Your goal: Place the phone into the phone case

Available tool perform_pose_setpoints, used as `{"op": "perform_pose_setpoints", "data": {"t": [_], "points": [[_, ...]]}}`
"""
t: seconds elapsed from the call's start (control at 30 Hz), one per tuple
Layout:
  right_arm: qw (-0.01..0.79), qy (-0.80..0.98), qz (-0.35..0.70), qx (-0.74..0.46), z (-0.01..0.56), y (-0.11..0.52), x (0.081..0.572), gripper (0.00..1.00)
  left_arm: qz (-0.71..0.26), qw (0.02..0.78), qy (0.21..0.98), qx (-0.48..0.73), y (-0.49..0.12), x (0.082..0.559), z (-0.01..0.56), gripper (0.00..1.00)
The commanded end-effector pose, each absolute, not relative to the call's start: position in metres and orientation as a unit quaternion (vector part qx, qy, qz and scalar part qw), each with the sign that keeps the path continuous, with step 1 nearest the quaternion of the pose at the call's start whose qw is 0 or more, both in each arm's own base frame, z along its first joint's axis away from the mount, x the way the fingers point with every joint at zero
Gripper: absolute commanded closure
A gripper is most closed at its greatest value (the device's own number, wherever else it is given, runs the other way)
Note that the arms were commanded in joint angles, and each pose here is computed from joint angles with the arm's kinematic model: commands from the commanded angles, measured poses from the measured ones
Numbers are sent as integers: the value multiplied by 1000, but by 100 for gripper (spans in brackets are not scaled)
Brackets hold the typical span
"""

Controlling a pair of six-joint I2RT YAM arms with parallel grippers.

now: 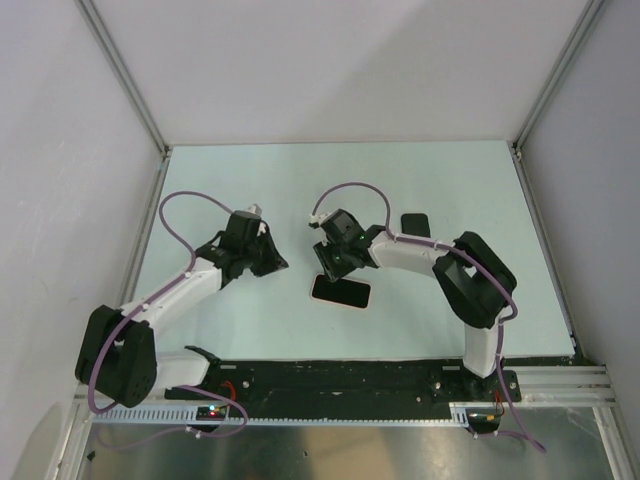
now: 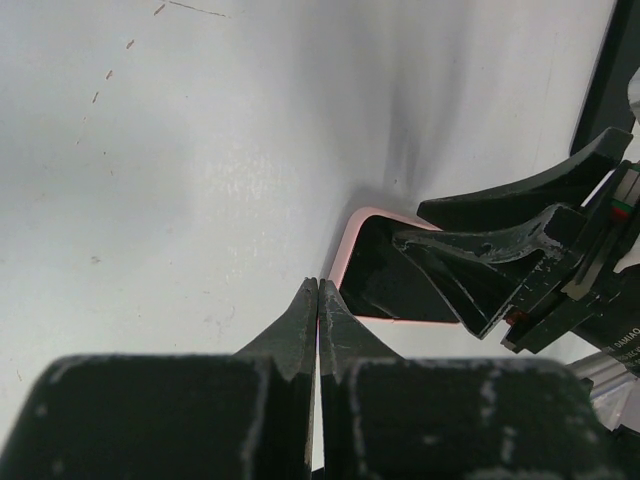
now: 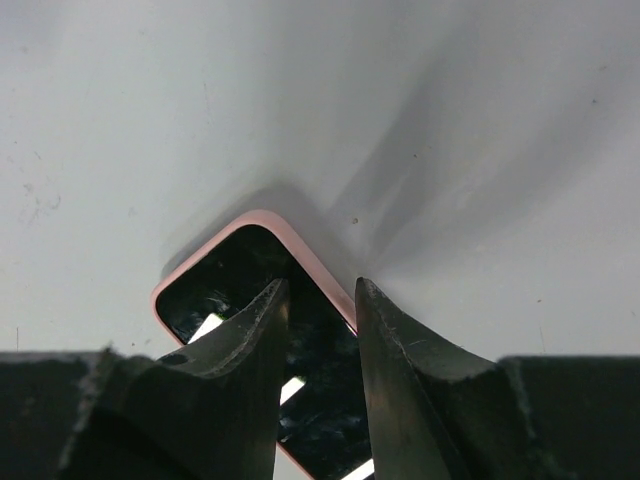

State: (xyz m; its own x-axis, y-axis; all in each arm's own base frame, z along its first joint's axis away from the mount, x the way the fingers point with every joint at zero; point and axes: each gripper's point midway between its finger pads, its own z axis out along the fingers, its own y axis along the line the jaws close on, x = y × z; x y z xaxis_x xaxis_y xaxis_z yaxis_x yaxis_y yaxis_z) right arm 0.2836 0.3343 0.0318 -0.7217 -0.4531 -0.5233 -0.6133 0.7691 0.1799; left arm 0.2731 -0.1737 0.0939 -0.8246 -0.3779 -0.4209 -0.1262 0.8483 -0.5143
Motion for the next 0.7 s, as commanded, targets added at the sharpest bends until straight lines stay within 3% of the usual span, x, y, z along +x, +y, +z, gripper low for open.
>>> {"op": "perform_pose_setpoints", "data": {"t": [0.0,0.47,0.67], "points": [[230,907,174,-308,31,343,284,62,-251,273,919,-131,-175,276,103,100],[173,933,97,-301,-33,308,256,74,-248,270,921,-131,-175,279,101,100],[166,934,123,-292,-24,313,252,74,-250,272,920,-129,-175,281,104,100]]}}
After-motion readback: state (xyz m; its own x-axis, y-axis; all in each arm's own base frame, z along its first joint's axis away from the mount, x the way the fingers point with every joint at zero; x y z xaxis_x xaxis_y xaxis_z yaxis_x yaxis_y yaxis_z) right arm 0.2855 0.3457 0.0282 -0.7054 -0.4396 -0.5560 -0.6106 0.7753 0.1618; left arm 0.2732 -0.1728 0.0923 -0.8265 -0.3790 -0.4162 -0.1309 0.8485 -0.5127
